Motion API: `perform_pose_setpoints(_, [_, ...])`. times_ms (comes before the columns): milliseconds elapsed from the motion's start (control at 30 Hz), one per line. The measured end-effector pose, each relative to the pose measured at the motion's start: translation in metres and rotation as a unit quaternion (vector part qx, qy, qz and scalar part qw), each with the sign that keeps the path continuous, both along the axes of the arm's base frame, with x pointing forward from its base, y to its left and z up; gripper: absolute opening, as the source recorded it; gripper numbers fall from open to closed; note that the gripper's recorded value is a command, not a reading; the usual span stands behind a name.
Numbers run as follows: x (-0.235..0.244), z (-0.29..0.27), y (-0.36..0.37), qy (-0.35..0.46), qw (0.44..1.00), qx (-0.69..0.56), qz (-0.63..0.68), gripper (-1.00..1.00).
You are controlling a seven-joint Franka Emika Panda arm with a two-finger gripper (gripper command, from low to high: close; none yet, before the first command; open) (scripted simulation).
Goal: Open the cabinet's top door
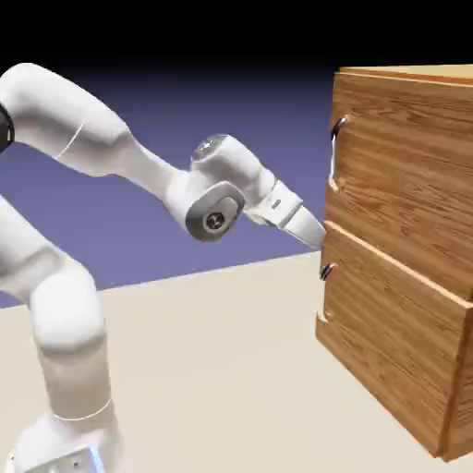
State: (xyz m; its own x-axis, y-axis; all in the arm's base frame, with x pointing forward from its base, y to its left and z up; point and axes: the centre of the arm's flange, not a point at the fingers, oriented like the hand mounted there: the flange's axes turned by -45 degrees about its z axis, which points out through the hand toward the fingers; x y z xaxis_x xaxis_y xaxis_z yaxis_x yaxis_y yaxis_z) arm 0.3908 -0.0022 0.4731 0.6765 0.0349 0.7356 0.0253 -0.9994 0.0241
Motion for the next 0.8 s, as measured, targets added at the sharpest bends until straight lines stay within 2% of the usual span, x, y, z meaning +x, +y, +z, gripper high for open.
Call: perform_pose_setpoints(800, [-0.012, 0.091, -0.016, -0.145, 0.988, 0.029, -0.033, 0.00])
